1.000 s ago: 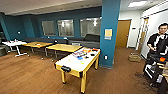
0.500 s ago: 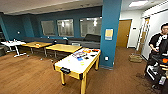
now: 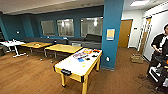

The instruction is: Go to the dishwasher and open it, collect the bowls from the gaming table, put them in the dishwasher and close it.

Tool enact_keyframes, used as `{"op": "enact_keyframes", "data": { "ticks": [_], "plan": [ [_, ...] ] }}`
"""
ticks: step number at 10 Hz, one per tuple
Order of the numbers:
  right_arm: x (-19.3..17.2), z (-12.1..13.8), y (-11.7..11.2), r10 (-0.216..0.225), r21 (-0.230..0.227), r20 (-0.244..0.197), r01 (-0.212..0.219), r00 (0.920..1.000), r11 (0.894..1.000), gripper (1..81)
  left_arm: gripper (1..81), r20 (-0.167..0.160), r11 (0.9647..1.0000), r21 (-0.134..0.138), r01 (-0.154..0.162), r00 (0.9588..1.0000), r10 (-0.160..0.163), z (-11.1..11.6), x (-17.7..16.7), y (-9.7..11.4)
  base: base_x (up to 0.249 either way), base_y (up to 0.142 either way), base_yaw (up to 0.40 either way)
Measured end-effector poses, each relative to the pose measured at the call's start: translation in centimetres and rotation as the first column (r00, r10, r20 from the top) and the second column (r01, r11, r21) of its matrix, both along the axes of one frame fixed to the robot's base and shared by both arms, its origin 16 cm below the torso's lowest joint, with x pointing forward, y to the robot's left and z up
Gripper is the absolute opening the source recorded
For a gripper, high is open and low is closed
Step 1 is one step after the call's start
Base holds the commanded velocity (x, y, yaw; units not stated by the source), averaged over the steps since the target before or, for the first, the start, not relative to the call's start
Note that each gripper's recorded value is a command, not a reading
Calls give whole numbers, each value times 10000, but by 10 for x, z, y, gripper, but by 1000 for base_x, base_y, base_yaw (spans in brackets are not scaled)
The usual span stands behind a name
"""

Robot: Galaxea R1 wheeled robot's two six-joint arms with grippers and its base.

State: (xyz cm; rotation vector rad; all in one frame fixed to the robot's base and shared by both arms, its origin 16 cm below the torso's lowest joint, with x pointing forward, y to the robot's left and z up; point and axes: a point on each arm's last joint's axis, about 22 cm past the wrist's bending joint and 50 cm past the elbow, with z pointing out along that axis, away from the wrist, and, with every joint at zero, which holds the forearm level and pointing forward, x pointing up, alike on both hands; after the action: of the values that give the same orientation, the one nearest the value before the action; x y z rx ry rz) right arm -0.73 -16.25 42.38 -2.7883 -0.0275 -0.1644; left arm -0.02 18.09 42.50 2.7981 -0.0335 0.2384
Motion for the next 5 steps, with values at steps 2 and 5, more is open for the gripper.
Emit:
{"op": "enact_keyframes", "data": {
  "ticks": [2, 5],
  "plan": [
    [1, 0, 0, -2, 0, 14, 2, 10000, 10000, 811, 811, -17, 10000, 9, 4, 10000, -4, 0, -2, 1, 140, 67, 0],
    [2, 0, 2, 0, 27, 23, 0, 10000, 10000, 811, 811, 31, 10000, 6, 3, 10000, -3, 0, 3, 1, 141, 0, 0]
  ]
}}
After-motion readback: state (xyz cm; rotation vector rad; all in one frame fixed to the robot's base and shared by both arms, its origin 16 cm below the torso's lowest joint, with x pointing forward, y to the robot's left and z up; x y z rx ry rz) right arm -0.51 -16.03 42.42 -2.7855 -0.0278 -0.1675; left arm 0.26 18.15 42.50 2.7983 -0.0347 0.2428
